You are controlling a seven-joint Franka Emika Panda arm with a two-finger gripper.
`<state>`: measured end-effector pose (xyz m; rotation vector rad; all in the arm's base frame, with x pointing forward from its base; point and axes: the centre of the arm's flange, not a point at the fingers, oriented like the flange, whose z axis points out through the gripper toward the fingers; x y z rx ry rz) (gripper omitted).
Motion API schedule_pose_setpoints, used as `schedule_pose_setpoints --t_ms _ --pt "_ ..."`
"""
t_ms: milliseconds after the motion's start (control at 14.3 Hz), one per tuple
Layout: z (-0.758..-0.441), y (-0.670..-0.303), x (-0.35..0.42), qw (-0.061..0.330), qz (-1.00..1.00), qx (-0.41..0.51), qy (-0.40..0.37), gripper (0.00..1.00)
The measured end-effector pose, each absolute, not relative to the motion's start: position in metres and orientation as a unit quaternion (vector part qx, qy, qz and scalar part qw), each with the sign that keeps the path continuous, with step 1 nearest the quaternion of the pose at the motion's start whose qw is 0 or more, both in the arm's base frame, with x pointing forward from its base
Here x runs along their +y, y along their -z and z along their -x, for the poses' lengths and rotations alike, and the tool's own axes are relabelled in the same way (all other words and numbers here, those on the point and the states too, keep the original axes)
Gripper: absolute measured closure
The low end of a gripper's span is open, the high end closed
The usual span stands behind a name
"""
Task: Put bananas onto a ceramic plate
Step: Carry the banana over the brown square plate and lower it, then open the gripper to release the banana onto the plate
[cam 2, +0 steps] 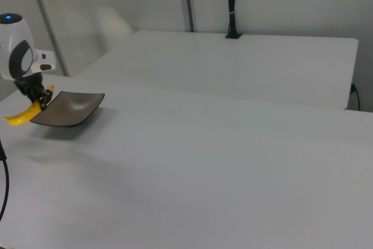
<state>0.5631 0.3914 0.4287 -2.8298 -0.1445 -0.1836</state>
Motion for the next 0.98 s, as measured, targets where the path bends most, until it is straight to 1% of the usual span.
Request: schedule_pose_setpoints --t_ms 210,491,561,701,771,841,911,981 --pt "-0.590 -0.431 0.372 0.178 0.977 -0.015 0.115 0.66" --pt "-0.622 -0.412 0.357 0.215 0.961 0.039 0.166 0.64" --pt "-0.629 -0.409 0.354 0.222 0.958 0.052 0.172 0.57" --pt "-0.644 -0.401 0.350 0.230 0.955 0.064 0.177 0.27" --pt "-0.646 -0.401 0.351 0.231 0.954 0.064 0.178 0.17" --pt "-0.648 -0.403 0.351 0.233 0.953 0.064 0.180 0.04" --pt "-0.648 -0.406 0.351 0.234 0.953 0.064 0.182 0.00" --pt "-0.649 -0.407 0.351 0.235 0.953 0.064 0.183 0.00"
